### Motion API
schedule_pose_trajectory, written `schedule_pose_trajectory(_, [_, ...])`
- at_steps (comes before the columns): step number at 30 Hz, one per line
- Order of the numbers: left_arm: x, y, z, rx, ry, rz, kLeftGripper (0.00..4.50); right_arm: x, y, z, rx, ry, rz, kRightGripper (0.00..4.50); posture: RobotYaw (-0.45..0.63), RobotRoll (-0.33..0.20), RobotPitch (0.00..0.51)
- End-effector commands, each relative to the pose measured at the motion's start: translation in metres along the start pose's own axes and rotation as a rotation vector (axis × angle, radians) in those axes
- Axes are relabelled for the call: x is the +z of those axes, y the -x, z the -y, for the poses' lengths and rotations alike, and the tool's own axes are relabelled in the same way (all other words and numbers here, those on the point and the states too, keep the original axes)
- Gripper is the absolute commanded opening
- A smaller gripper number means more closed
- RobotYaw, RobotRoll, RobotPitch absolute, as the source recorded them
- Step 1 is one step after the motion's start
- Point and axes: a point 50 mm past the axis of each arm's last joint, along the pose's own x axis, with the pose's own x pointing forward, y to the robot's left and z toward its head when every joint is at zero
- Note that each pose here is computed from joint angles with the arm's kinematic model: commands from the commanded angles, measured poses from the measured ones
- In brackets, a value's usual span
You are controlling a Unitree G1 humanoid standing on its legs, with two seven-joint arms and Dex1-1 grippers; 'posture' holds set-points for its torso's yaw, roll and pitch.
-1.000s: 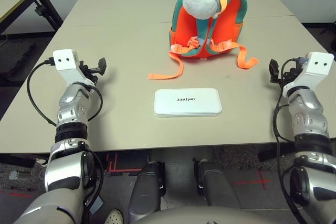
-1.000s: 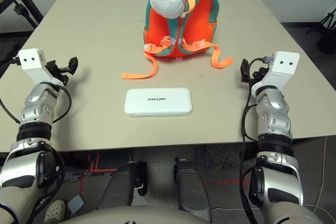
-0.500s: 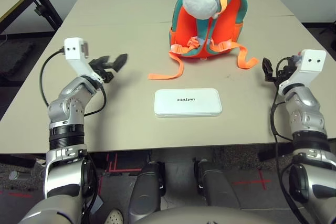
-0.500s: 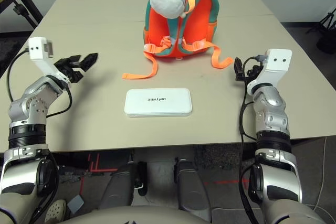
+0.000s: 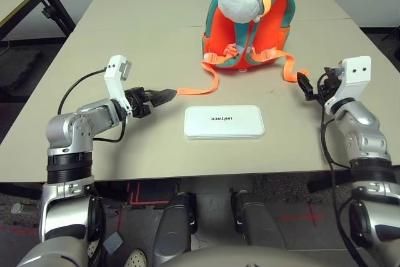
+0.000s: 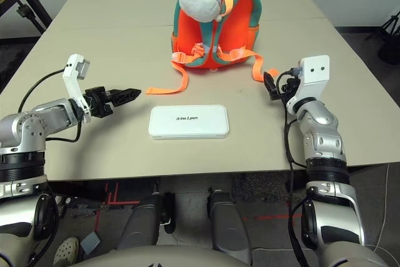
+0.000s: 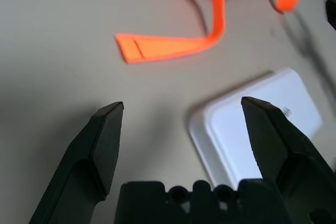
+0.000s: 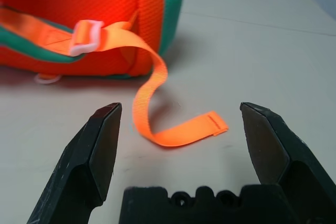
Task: Put the pencil case into the backpack and zip it.
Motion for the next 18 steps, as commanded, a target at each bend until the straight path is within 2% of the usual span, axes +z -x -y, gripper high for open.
schedule_pose_trajectory(1, [-0.008, 0.003, 0.003, -0.048, 0.085, -0.088, 4.50, -0.003, 0.003, -0.001, 0.013, 0.013, -0.021, 4.45, -0.04, 0.000, 0.128])
schedule_pose_trajectory(6, [-0.016, 0.002, 0.005, -0.124, 0.224, -0.154, 4.50, -0.004, 0.005, -0.005, 0.042, 0.033, -0.036, 4.45, -0.05, 0.000, 0.133])
schedule_pose_trajectory(9, [-0.019, -0.001, 0.003, -0.133, 0.275, -0.180, 4.50, -0.004, 0.008, -0.007, 0.084, 0.094, -0.051, 4.45, -0.05, 0.000, 0.134])
schedule_pose_trajectory(14, [-0.025, -0.007, -0.001, -0.106, 0.310, -0.205, 4.50, -0.002, 0.013, -0.009, 0.172, 0.193, -0.078, 2.81, -0.07, 0.000, 0.133])
schedule_pose_trajectory(18, [-0.026, -0.012, -0.005, -0.090, 0.320, -0.209, 4.50, -0.001, 0.016, -0.012, 0.227, 0.245, -0.097, 1.20, -0.08, 0.000, 0.132])
